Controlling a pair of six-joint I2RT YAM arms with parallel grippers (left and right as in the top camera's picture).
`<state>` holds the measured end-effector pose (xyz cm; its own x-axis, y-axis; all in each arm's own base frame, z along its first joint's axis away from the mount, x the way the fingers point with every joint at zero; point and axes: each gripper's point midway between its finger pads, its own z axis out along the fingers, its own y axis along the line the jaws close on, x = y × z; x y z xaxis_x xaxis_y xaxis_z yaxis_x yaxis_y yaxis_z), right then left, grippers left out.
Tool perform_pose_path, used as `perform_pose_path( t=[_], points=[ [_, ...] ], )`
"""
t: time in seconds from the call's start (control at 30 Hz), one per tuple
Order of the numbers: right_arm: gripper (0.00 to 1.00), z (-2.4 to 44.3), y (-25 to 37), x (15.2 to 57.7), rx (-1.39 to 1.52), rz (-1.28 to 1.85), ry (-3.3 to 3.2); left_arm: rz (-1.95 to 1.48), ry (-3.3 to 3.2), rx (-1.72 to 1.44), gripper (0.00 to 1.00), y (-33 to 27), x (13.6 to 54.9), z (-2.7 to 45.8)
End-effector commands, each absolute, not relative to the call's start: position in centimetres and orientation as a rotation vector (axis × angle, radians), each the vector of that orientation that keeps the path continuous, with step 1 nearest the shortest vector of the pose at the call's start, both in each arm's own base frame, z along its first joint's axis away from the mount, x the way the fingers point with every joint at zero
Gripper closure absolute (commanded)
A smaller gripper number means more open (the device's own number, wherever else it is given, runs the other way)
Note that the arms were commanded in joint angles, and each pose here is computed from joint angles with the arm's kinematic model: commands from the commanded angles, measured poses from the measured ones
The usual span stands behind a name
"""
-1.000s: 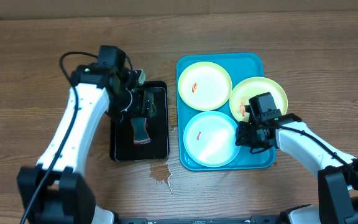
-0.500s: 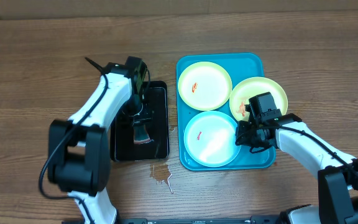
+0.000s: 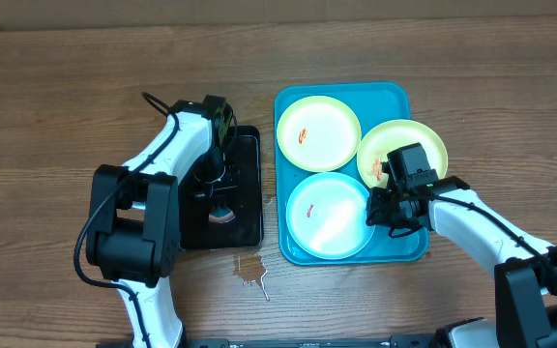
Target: Clean dirty plates on tray and stack at the side
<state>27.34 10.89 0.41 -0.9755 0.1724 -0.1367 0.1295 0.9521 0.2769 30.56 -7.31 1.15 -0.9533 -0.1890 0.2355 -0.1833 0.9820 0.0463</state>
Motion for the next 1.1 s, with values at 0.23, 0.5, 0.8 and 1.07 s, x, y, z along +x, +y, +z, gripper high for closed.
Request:
perform_pose_path(
  t=[0.23, 0.5, 0.8, 1.07],
  points=[
    [0.85, -0.1, 10.2, 27.7, 0.239, 0.342, 2.921, 0.007, -3.066, 0.138, 0.96, -7.6, 33.7, 7.7],
    [0.85, -0.1, 10.2, 27.7, 0.239, 0.342, 2.921, 0.005, -3.123, 0.102, 0.96, -7.4, 33.9, 10.2],
    [0.85, -0.1, 10.2, 27.7, 0.239, 0.341, 2.922, 0.019, -3.144, 0.103, 0.96, -7.5, 34.0, 6.2],
    [0.85, -0.1, 10.2, 27.7, 0.239, 0.342, 2.922, 0.046, -3.149, 0.103, 0.96, -7.5, 32.9, 2.2]
  ],
)
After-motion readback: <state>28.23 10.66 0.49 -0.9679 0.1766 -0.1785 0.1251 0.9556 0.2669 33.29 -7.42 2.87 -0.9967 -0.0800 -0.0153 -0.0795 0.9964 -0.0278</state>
